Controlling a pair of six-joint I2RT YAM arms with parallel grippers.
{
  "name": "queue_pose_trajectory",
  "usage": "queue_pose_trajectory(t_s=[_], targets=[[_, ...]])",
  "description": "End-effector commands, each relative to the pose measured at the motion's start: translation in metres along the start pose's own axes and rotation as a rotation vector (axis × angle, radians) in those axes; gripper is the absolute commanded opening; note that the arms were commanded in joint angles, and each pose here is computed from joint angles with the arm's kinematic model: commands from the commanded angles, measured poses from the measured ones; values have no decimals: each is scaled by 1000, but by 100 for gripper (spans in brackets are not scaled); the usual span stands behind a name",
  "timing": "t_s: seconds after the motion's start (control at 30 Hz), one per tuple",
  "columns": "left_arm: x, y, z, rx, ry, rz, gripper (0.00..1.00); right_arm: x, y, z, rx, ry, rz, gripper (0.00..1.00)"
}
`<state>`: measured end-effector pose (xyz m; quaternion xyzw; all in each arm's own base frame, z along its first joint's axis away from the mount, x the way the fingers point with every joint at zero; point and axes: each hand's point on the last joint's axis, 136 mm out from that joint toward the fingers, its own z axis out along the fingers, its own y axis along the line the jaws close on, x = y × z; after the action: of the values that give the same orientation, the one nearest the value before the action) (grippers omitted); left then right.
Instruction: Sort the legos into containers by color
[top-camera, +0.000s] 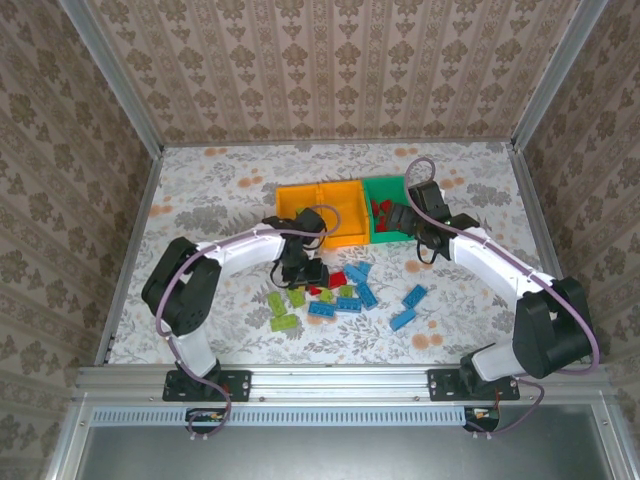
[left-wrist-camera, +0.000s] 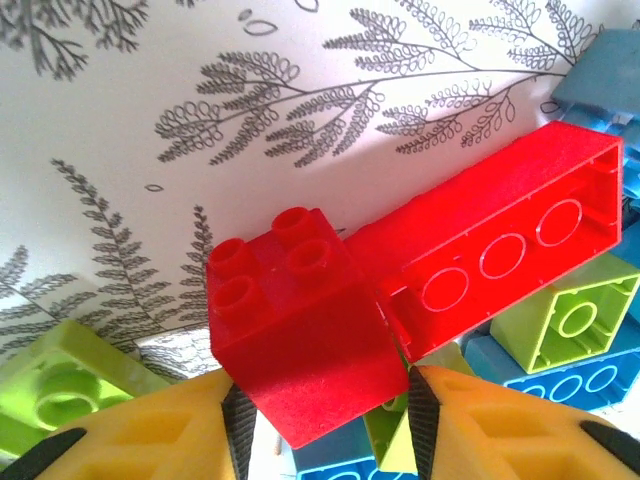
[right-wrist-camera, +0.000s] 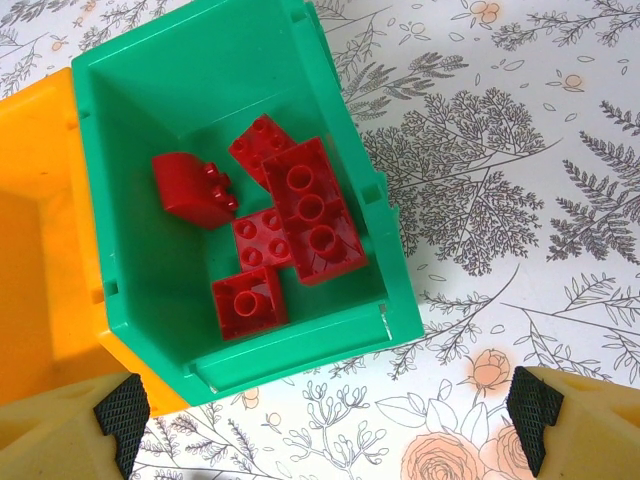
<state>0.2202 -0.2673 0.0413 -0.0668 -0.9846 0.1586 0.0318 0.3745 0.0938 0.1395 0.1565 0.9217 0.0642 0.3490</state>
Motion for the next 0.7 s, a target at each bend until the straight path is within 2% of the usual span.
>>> queue_pose_trajectory(t_s=[0.0,0.43,0.67], targets=[[-2,17,-1,-49,1,-17,43,-2,-10,-6,35,-15,-6,96],[-14,39,-17,-96,-40,-9,41,3,-11,-5,36,-1,1,96],[-19,37,-20,-96,-52,-1,49,-2,-9,-14,12,-27,22,96]])
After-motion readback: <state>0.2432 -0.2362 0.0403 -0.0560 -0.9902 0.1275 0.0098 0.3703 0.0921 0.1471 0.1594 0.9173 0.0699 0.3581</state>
